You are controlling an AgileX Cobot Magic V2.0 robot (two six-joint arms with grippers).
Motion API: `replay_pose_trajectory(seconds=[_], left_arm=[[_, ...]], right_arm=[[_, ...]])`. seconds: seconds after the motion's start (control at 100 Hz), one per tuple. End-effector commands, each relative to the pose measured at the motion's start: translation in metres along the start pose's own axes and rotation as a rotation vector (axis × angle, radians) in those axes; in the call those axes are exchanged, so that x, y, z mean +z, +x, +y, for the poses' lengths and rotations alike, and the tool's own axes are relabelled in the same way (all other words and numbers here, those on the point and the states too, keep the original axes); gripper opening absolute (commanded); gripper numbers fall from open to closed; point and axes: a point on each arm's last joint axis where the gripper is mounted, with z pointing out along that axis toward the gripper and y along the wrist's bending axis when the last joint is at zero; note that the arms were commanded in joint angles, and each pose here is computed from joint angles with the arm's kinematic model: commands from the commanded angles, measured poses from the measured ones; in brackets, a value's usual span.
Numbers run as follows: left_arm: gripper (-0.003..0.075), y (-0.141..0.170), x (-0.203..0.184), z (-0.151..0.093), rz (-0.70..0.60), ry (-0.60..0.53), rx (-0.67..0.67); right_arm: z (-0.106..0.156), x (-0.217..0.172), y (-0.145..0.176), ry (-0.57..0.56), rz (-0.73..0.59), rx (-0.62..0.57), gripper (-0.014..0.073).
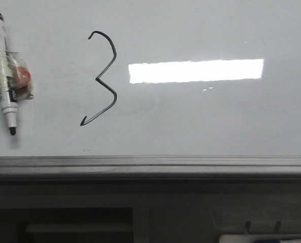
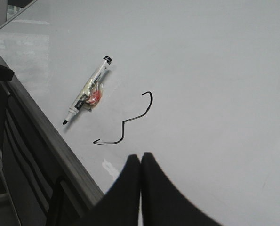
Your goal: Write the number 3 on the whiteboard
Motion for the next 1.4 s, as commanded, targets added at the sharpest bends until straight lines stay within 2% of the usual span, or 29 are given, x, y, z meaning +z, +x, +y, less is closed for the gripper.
replay_pose_trajectory(seconds=[0.0,0.27,0.43,0.57,0.9,1.07,1.24,1.39], left_arm=[[-0.0021,-0.002,-0.001,0.0,-0.063,0.001,-0.012],[-0.0021,-0.002,-0.001,0.0,-0.063,0.001,-0.012],[-0.002,-0.002,-0.001,0.0,-0.063,0.001,-0.012],[-0.0021,-0.002,-0.001,0.0,-0.063,0.001,-0.012],[-0.002,-0.002,-0.001,0.0,-0.063,0.001,-0.012],[-0.002,-0.002,-0.001,0.0,-0.063,0.001,-0.012],[-0.002,-0.002,-0.001,0.0,-0.063,0.001,-0.012],[-0.002,-0.002,-0.001,0.0,-0.063,0.001,-0.012]], right_arm=[[-0.006,0.0,-0.015,0.042,-0.093,-0.003,-0.0046],[-0.006,-0.001,-0.014,0.041,-0.09,0.003,-0.0046],[-0.01,-0.001,-0.013,0.079,-0.078,0.112,-0.0046],[-0.021,-0.002,-0.01,0.202,-0.057,0.132,-0.0046],[-0.051,-0.015,0.0,0.57,0.048,0.09,-0.0046],[-0.06,-0.022,0.005,0.698,0.1,0.078,-0.0046],[-0.058,-0.04,0.004,0.817,0.124,0.06,-0.0046],[-0.045,-0.05,0.026,0.857,0.154,0.062,-0.0046]])
